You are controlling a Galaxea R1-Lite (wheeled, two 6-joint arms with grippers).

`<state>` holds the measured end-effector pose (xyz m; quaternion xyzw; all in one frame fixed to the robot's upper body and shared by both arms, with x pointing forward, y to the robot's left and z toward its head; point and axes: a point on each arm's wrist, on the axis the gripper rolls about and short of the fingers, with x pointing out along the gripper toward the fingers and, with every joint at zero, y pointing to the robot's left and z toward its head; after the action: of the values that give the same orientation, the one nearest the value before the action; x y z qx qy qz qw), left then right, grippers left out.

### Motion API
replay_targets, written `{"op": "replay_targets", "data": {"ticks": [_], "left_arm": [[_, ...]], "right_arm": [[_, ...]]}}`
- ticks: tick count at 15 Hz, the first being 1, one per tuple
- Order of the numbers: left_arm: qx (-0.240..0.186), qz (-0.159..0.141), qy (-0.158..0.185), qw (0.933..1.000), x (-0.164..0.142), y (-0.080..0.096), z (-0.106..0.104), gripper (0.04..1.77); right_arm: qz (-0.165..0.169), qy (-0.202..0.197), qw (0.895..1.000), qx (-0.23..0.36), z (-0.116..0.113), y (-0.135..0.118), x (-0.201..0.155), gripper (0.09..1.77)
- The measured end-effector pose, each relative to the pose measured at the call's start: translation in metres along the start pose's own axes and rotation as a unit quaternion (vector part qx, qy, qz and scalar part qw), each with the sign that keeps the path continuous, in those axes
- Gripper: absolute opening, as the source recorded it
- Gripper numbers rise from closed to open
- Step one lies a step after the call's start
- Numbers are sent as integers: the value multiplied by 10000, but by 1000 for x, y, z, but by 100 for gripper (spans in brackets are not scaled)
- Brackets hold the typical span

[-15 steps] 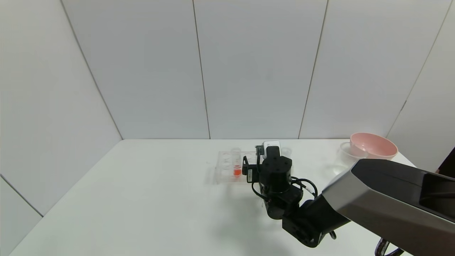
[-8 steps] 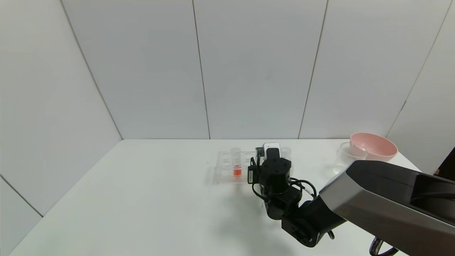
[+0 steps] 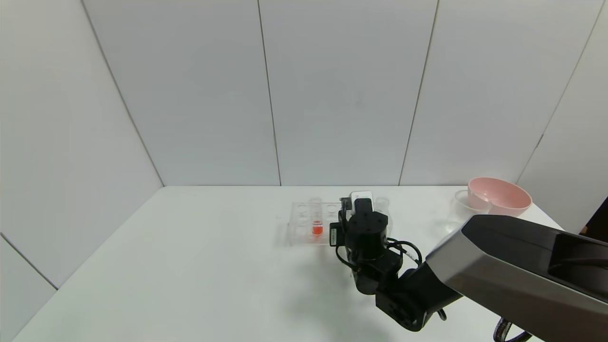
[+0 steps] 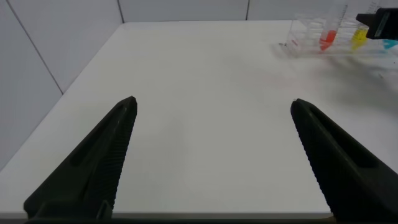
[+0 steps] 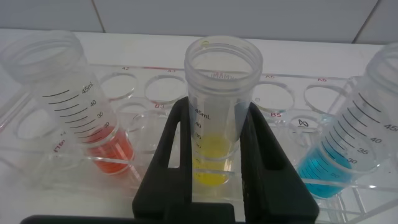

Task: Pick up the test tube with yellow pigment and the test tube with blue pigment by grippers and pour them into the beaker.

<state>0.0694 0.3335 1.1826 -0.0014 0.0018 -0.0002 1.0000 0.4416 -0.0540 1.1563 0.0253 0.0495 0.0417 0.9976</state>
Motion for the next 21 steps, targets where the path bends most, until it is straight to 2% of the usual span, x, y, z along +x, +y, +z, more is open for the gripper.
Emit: {"op": "replay_targets", "data": {"ticks": [5, 14, 21], "left_arm": [[0, 0, 0, 10000, 0, 0, 0, 176], [0, 0, 0, 10000, 0, 0, 0, 176], [2, 2, 0, 10000, 0, 0, 0, 176]], "right_arm": [[26, -58, 10000, -22, 10, 1, -4, 50], [132, -650, 9976, -185, 72, 3, -26, 51], [255, -714, 9969, -212, 89, -4, -41, 51]]}}
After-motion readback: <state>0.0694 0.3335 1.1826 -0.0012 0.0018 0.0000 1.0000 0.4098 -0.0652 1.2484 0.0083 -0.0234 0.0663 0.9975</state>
